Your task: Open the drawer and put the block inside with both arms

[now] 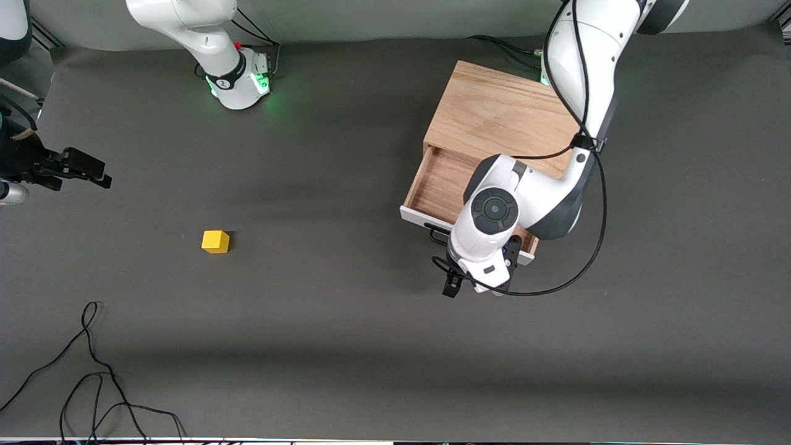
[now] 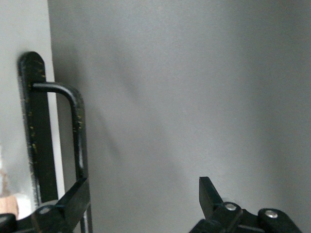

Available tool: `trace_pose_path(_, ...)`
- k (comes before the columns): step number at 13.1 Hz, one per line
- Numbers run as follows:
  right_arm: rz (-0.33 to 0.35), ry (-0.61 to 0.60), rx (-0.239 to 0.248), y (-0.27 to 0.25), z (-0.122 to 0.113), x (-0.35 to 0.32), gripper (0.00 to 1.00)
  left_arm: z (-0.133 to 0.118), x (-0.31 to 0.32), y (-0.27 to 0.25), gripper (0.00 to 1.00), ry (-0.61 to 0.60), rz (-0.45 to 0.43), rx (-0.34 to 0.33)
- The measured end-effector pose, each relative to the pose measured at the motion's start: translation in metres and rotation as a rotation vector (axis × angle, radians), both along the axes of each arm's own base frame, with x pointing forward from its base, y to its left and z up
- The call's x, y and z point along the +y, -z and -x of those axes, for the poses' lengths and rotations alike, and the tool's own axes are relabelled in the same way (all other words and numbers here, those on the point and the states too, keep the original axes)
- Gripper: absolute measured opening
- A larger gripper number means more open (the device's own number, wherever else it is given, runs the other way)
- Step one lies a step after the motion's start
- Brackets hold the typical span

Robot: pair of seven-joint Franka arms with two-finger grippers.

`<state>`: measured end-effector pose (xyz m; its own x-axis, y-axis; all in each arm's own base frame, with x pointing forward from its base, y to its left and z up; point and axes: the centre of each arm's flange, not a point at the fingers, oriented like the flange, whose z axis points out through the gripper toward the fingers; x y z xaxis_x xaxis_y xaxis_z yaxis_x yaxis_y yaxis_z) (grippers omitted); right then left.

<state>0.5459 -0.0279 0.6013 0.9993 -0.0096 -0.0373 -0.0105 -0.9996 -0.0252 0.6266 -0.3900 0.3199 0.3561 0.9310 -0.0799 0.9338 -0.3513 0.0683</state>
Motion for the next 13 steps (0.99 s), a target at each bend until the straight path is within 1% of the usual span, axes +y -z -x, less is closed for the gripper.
trace_pose_path(3, 0.000, 0.000, 0.010, 0.005, 0.000, 0.000, 1.00, -0.005, 0.000, -0.011, 1.00, -0.003, 0.008, -0.020)
trace_pose_path(4, 0.000, 0.001, 0.009, 0.006, 0.000, 0.000, 1.00, -0.010, 0.002, -0.022, 1.00, -0.006, 0.009, -0.031)
trace_pose_path(6, 0.001, 0.002, -0.001, 0.012, -0.005, -0.001, 1.00, -0.023, 0.021, -0.057, 1.00, 0.007, -0.021, -0.015)
trace_pose_path(9, 0.003, 0.003, -0.001, 0.028, -0.012, -0.001, 1.00, -0.038, 0.084, -0.127, 1.00, 0.112, -0.050, 0.022)
trace_pose_path(11, 0.004, 0.004, -0.002, 0.045, -0.016, -0.001, 1.00, -0.038, 0.135, -0.165, 1.00, 0.216, -0.061, 0.049)
trace_pose_path(13, 0.005, 0.004, -0.003, 0.079, -0.017, 0.000, 1.00, -0.033, 0.188, -0.192, 1.00, 0.342, -0.067, 0.105)
